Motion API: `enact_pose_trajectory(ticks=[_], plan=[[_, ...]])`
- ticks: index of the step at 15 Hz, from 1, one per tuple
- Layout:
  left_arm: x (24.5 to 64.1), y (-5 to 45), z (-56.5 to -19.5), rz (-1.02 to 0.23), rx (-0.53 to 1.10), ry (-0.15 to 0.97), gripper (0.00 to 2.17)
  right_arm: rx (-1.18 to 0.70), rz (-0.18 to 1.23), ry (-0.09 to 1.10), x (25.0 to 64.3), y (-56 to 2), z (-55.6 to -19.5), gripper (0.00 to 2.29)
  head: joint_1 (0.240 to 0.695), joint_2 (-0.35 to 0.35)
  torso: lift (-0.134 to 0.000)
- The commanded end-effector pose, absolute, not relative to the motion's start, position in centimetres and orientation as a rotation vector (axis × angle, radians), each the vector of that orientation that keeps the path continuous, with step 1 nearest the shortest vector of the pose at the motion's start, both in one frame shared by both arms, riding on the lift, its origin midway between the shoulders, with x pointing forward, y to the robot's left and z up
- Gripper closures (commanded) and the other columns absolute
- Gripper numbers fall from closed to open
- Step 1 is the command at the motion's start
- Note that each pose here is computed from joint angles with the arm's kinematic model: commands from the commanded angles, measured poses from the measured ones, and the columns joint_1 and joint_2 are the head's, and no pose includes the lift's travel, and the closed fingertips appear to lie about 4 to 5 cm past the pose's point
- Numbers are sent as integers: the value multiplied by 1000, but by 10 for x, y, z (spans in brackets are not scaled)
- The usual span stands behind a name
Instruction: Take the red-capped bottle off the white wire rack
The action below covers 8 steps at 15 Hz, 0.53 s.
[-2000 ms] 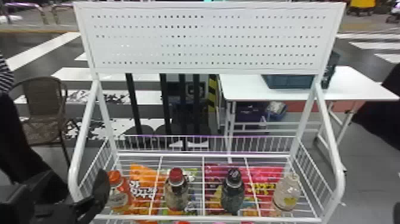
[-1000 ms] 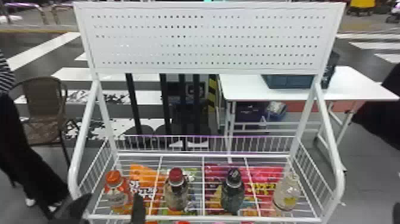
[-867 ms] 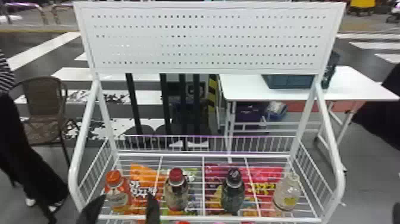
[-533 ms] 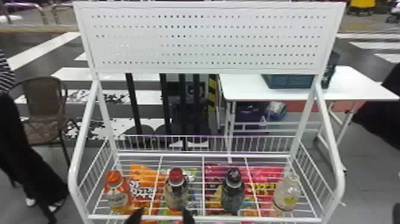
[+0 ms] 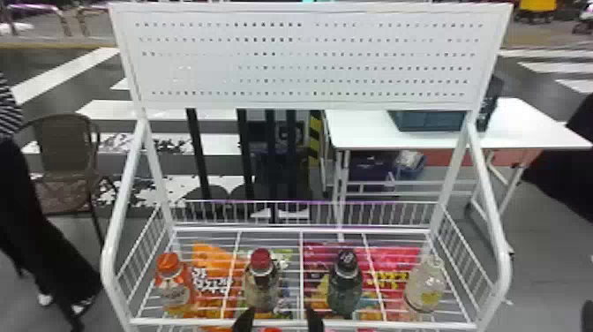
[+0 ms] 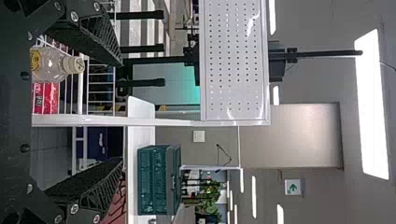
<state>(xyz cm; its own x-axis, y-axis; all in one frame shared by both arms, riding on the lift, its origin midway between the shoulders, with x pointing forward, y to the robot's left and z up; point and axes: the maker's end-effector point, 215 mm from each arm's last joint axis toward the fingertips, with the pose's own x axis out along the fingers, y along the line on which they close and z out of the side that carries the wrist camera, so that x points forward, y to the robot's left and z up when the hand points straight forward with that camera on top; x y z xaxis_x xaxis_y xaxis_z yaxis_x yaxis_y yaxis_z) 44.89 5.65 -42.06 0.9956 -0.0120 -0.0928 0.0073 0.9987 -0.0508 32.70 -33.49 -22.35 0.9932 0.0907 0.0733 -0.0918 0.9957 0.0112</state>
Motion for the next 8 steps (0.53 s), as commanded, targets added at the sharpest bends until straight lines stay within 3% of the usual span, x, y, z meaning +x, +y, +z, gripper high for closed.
enact_pose_trajectory(ticks=[1, 8], plan=[[469, 65, -429, 29, -18, 90, 80, 11, 89, -76, 326, -336, -222, 171, 499, 0, 0], [508, 100, -434, 103, -14, 98, 80, 4, 89, -72, 325, -338, -222, 171, 499, 0, 0]])
